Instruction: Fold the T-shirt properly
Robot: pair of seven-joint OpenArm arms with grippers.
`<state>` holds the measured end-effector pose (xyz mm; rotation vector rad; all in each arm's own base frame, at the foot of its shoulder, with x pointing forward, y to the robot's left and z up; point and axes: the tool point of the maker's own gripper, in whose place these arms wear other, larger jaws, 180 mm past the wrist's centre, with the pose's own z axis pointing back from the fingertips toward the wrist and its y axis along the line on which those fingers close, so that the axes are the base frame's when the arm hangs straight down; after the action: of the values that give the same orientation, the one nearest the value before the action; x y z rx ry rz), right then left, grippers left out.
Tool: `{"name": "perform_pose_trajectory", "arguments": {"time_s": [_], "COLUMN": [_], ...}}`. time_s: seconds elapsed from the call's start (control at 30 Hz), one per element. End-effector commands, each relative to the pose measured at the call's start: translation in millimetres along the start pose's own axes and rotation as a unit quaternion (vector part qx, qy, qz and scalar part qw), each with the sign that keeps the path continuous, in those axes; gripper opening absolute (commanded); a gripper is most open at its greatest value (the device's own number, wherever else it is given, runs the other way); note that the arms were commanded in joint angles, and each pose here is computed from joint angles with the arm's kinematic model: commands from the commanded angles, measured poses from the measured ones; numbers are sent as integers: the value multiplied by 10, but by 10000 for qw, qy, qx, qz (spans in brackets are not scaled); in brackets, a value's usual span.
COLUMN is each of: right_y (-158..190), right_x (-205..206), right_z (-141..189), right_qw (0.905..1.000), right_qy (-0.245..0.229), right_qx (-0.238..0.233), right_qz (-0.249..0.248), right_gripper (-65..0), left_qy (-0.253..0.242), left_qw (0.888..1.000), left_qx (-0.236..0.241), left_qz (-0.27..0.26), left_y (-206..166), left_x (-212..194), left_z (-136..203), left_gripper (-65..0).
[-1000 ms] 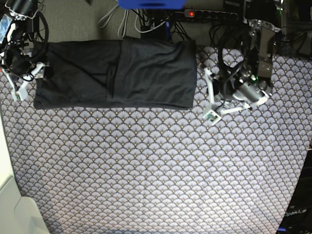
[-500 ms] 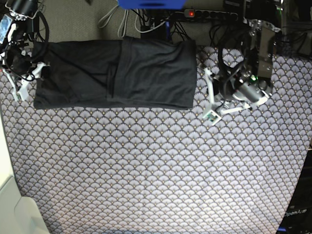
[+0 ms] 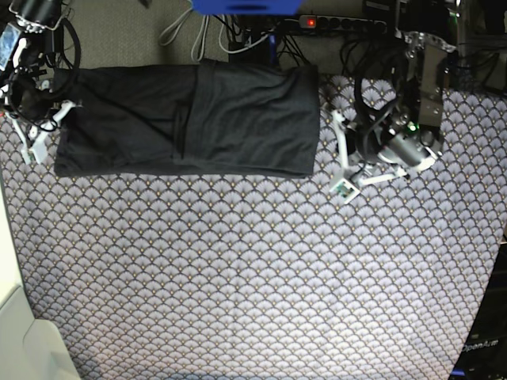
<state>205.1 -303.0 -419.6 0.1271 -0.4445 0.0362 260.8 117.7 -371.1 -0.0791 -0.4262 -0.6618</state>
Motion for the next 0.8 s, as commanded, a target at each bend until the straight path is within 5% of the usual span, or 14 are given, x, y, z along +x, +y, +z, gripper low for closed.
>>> {"name": "perform_pose_trajectory", "arguments": {"time_s": [0.0,0.4,0.77], "right_y": [-65,291,923], "right_x": [168,428,426], "right_z": [121,525,502], "right_qw": [9994,9904,9807], "right_qy": [-227,-832,-899], "right_qx": [-155,-415,102], "right_qz": [203,1022,1731], "right_gripper": [-650,-650,-650], "left_qy": [-127,-177,-501], "left_qw": [9999,9997,9863], "left_qx": [96,157,1231], "left_qz": [-50,-7,978], "left_y": [64,106,968], "left_x": [71,83,-122], "left_z": [53,85,563], "left_gripper": [-647,-647,-647]}}
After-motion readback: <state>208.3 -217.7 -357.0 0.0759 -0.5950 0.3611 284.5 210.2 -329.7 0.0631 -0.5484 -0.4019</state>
